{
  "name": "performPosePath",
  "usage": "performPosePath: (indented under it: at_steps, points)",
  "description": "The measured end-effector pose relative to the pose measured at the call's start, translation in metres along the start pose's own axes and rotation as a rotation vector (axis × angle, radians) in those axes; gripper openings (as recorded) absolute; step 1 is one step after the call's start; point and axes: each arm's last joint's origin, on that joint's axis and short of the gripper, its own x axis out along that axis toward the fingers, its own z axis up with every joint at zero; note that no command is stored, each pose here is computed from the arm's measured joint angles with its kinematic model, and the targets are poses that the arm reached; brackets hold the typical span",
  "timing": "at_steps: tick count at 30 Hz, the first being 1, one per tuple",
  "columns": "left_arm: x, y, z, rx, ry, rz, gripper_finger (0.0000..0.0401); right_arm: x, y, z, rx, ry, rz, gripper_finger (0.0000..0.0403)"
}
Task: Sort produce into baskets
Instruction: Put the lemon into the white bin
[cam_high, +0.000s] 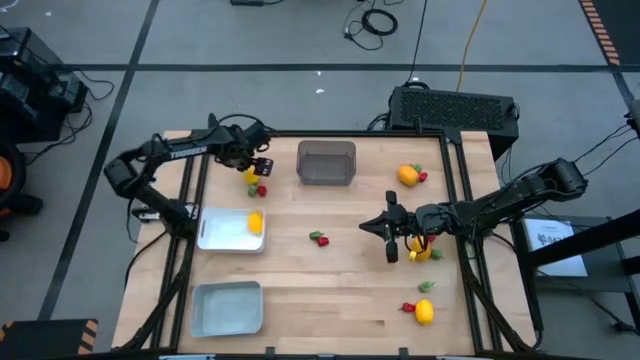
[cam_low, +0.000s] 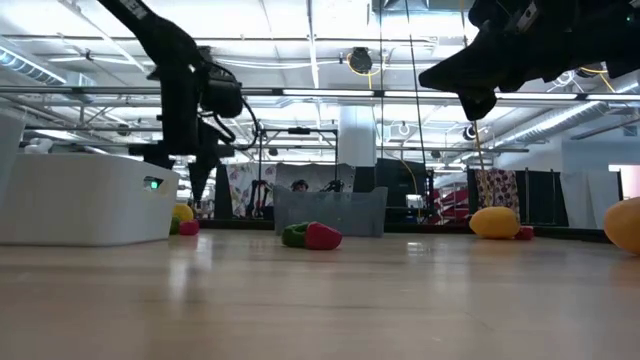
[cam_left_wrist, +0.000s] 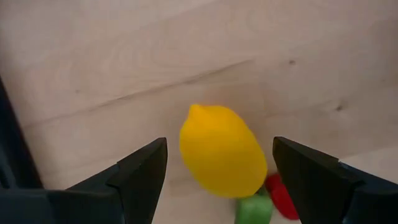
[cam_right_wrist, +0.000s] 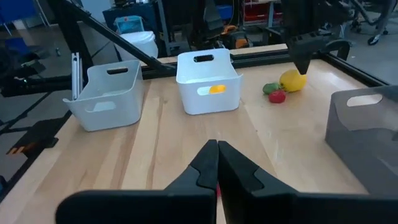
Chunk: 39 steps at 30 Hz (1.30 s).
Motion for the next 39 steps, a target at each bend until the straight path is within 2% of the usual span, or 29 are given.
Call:
performPosePath:
  at_steps: [4, 21, 39]
  points:
    - [0.009, -0.004, 0.001, 0.001, 0.040, -0.028, 0.0299, 0.000, 0.000, -0.002, -0.006, 0.021, -0.004, 0.0000]
    - [0.036, -0.003, -0.008, -0.021, 0.136, 0.047, 0.0299, 0.000, -0.001, -0.007, -0.024, 0.068, -0.012, 0.0000]
    - [0.039, -0.005, -0.006, 0.023, 0.114, 0.021, 0.0291, 0.000, -0.001, -0.007, -0.034, 0.068, -0.012, 0.0000]
